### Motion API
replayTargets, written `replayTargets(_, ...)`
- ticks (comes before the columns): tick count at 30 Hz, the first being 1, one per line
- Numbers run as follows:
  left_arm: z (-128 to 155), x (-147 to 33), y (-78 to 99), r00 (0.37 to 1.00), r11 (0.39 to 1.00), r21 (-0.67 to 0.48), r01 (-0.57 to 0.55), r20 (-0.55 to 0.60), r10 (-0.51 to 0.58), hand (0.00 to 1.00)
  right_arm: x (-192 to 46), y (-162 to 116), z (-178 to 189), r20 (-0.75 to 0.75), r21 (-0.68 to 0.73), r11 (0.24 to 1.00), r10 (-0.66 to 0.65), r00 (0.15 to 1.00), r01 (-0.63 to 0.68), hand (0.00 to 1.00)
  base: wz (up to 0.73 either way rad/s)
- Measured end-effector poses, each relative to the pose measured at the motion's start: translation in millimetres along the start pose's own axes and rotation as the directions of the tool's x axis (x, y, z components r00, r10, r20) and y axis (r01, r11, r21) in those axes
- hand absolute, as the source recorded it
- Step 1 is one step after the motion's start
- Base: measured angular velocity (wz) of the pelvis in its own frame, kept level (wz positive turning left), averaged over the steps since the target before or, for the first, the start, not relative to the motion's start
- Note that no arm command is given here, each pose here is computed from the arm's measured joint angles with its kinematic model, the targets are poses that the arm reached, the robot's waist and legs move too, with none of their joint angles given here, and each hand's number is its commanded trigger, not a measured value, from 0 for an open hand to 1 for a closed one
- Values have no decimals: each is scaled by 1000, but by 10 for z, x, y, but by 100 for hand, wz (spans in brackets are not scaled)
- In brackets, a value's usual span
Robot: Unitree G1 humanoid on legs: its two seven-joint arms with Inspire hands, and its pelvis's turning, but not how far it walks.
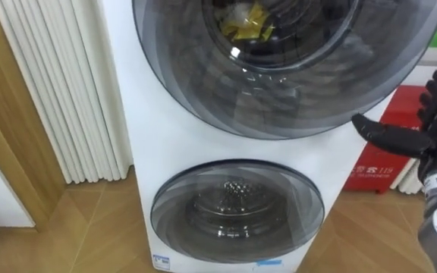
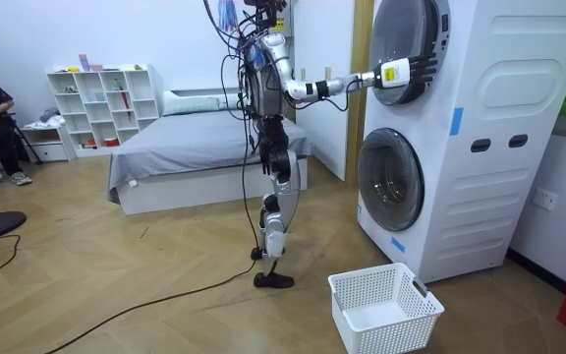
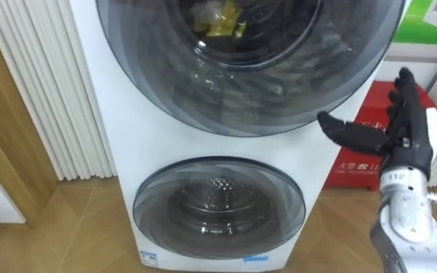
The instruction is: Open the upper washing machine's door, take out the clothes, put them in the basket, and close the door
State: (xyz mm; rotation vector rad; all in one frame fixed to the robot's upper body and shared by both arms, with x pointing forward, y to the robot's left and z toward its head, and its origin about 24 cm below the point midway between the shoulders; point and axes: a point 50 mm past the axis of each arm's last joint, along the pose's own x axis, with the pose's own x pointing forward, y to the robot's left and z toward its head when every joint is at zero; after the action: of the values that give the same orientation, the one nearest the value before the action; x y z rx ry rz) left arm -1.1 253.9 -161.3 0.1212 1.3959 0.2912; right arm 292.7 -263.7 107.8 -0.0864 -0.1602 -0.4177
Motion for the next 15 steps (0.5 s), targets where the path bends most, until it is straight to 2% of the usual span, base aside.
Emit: replayTargets(15,21,12,61,1000,1000,26,8,-19,-7,0,104,76,141,34,20,1000,12,999,-12,0,1)
